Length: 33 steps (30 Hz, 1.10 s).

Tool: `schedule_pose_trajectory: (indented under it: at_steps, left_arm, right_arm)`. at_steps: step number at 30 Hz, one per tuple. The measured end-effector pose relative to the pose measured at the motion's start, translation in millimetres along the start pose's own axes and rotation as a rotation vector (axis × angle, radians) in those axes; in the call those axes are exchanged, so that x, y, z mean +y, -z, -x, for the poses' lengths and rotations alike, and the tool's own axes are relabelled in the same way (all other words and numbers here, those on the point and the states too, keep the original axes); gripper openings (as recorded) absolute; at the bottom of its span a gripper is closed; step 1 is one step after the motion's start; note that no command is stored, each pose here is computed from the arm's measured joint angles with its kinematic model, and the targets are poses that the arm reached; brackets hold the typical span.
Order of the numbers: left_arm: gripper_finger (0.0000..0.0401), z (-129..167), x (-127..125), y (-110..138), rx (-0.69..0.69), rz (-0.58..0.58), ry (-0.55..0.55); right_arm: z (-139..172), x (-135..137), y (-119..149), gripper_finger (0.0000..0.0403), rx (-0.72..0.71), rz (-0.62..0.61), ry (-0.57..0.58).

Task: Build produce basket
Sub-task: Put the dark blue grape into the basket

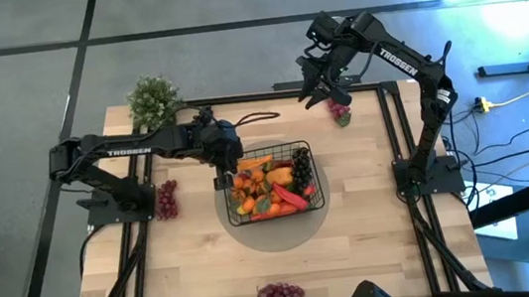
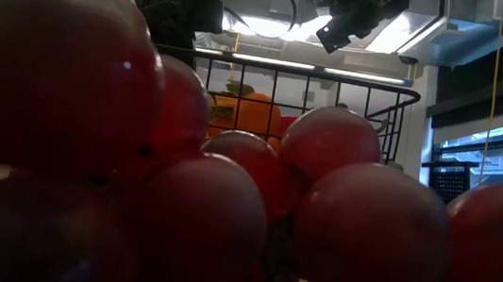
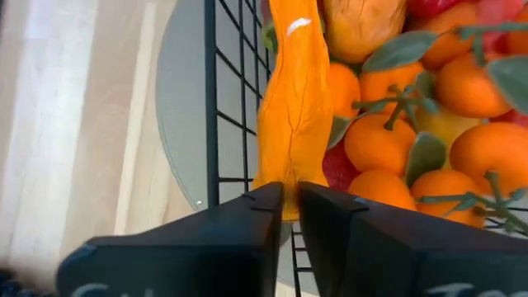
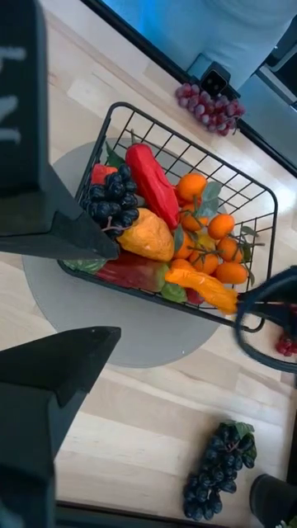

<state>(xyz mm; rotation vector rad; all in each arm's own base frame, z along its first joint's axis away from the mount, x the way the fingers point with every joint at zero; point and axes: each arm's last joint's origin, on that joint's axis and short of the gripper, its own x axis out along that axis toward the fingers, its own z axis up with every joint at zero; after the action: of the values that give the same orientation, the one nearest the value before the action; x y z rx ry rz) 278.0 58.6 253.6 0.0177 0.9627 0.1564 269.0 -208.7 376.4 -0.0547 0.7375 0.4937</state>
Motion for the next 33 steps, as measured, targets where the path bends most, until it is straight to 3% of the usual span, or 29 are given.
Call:
schedule_pose_trajectory:
  at_steps: [6, 15, 23, 33]
  left_arm:
    - [0.0071, -3, 1, 1, 0.016, 0.0, -0.038]
    - [0.0077, 16, 8, -2, -0.059, 0.064, -0.087]
    - [0.0077, 47, 43, 6, -0.156, 0.456, -0.237]
    - [0.0077, 47, 93, 41, -0.015, 0.988, -0.375]
  right_arm:
    - [0, 0, 0, 0.0129, 0.0, 0.001, 0.001]
    - [10, -2, 5, 0.0129, 0.0, -0.015, 0.033]
    - [32, -7, 17, 0.0129, -0.013, -0.077, 0.097]
    - [37, -9, 21, 0.0129, -0.019, -0.089, 0.117]
